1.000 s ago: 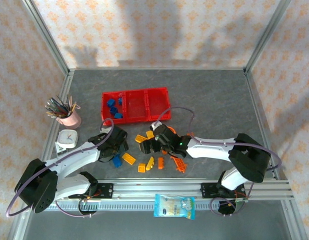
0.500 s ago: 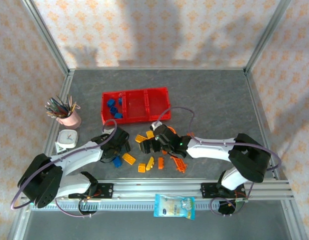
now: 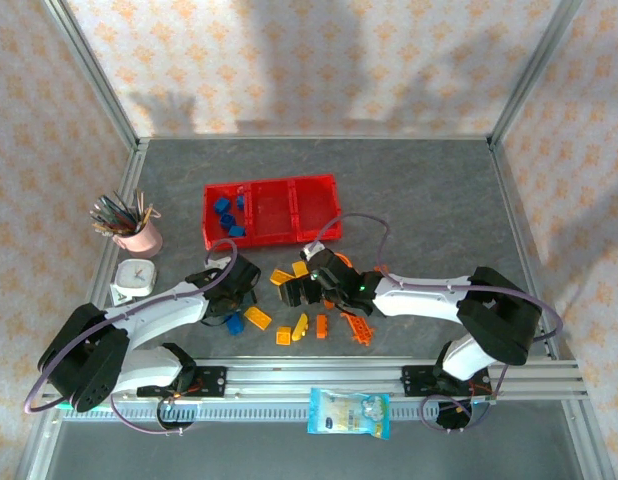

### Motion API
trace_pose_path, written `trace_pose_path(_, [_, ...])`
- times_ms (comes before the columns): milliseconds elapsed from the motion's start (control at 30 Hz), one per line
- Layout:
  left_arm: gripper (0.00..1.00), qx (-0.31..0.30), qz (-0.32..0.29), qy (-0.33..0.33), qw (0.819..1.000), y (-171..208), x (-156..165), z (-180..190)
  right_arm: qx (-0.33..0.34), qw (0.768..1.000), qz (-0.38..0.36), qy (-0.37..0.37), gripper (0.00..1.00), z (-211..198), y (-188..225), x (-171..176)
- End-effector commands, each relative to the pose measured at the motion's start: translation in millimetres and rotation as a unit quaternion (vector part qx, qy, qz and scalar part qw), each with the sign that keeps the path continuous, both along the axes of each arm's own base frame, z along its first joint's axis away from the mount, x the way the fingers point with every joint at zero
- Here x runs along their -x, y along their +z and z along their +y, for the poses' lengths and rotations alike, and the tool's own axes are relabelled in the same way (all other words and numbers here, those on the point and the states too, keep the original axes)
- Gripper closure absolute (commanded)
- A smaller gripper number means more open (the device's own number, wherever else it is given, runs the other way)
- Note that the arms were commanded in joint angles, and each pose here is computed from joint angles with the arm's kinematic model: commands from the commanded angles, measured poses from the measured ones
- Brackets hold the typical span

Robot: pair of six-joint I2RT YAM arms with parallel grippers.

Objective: Sort the legos into containers by color
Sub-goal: Pick up the lego from the bottom-left of the table, then place the lego in the container.

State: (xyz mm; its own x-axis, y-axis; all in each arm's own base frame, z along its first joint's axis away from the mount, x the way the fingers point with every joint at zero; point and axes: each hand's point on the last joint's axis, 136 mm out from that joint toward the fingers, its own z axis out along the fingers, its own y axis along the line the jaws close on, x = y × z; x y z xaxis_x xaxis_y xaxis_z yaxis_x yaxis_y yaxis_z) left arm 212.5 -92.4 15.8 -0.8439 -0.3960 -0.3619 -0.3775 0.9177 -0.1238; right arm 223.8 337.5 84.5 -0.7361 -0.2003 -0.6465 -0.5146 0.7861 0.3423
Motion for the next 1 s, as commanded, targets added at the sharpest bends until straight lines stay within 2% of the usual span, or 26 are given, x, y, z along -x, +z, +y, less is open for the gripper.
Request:
trace_pose_path(0, [0.44,0.01,-0.011,0.005,1.0,1,-3,-4,0.001,1.0,-0.009,-0.015,0.0,-1,0,-4])
trace_pose_path(267, [0.47,0.002,-0.036,0.012,0.999,18,-10,0,-0.004,1.0,-0.018,-0.021,0.0,-1,8,-8])
trace_pose_path(500, [0.47,-0.016,-0.094,0.027,0.995,55,-30,10,-0.026,0.999,-0.033,-0.032,0.0,1,33,-20])
trace_pose_path(633, [0.47,-0.032,-0.128,0.04,0.99,84,-55,22,-0.058,0.996,-0.035,-0.05,0.0,1,51,-36])
trace_pose_path(833, [0.47,-0.06,-0.183,0.07,0.979,129,-111,48,-0.079,0.993,-0.048,-0.072,0.0,2,69,-61])
trace_pose_path(967, [0.47,-0.075,-0.193,0.073,0.976,140,-149,53,-0.079,0.992,-0.059,-0.081,0.0,4,75,-72])
